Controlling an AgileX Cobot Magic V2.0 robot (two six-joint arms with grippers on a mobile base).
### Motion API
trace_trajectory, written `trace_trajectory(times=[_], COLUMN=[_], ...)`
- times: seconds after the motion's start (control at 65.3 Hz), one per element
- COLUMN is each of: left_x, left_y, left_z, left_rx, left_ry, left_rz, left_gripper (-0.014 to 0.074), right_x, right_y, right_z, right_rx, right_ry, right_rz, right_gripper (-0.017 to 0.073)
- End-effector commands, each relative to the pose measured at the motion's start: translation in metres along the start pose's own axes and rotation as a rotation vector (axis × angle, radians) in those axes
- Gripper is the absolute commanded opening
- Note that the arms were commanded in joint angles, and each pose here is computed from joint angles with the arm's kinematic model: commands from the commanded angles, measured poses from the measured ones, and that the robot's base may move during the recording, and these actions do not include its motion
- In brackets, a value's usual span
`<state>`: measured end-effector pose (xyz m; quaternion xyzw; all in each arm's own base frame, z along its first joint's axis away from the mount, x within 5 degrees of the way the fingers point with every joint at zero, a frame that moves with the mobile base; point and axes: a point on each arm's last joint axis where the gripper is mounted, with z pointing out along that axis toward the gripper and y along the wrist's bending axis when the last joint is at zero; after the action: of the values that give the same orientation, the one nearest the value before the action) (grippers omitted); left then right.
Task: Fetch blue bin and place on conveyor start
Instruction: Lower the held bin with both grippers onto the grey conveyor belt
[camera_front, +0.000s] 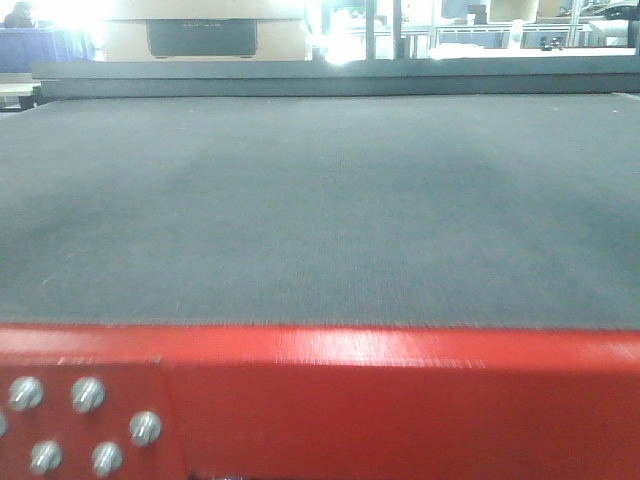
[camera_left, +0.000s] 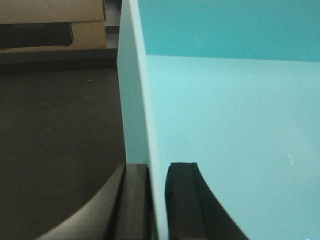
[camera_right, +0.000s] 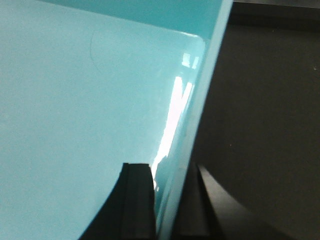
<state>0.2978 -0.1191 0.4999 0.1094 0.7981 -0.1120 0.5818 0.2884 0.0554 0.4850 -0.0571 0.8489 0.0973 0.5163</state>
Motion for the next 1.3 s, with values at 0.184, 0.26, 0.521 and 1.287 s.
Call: trace_trajectory(times=[0.184, 0.26, 0.521, 1.287], left_x=[-0.0085, -0.0085, -0.0085, -0.0085], left_y=[-0.0089, -0.0089, -0.0089, -0.0089], left_z=[-0.0073, -0.0073, -0.0073, -0.0073], left_rx=[0.069, 0.069, 0.069, 0.069], left_ry=[-0.062, -0.062, -0.062, -0.062], left_rz=[-0.059, -0.059, -0.059, -0.059], left_gripper=[-0.0111, -0.0111, -0.0111, -0.0111], right_x=[-0.0094, -0.0094, -0.0094, -0.0094], right_y=[0.007, 0.007, 0.007, 0.007], right_z=[-0.0061, -0.0061, -0.0061, -0.0061], right_rx=[-0.049, -0.049, -0.049, -0.049], right_ry=[-0.093, -0.093, -0.093, -0.093], right_rz=[0.0, 0.0, 0.0, 0.0], right_gripper=[-0.0153, -0.0153, -0.0153, -0.0153])
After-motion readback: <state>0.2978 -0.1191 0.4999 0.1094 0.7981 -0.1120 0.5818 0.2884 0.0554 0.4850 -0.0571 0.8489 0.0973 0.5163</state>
